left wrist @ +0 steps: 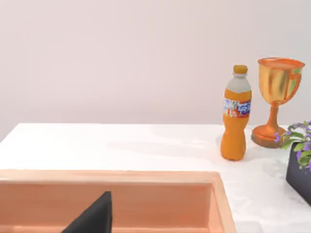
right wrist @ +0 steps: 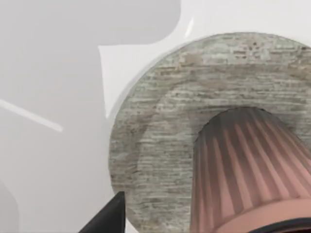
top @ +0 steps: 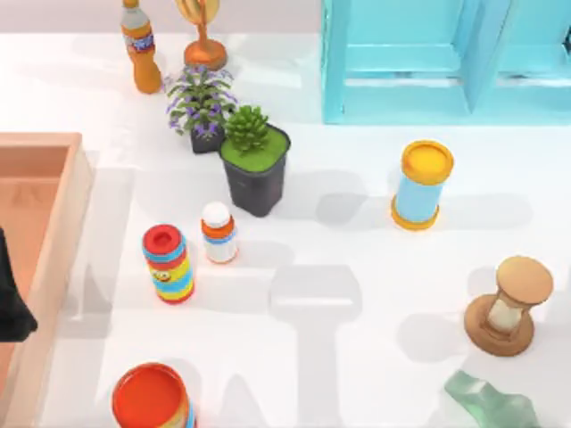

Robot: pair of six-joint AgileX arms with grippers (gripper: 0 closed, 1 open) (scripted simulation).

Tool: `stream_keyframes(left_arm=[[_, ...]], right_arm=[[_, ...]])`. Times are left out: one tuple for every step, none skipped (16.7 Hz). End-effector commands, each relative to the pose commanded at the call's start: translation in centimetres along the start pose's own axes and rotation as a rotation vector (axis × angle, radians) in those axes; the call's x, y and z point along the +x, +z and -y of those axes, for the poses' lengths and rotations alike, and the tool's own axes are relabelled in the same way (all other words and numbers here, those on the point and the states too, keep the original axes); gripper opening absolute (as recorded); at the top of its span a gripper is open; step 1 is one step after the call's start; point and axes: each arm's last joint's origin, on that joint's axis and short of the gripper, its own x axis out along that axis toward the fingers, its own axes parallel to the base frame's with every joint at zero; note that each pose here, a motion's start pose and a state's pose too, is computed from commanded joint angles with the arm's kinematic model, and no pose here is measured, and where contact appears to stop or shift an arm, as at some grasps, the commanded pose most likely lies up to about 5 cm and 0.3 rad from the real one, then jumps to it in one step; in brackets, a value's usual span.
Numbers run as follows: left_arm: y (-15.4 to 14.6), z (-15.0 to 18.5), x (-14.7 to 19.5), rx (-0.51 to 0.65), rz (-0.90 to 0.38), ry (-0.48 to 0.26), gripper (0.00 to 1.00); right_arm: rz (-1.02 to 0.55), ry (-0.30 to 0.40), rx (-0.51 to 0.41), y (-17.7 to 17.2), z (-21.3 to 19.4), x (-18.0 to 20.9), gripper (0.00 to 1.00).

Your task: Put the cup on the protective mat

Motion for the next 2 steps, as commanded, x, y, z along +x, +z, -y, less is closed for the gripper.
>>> stream_keyframes(left_arm=[[0.0, 0.0, 0.0, 0.0, 0.0, 0.0, 1.0], [0.0, 0.0, 0.0, 0.0, 0.0, 0.0, 1.0]], right_arm=[[0.0, 0.0, 0.0, 0.0, 0.0, 0.0, 1.0], [0.0, 0.0, 0.0, 0.0, 0.0, 0.0, 1.0]])
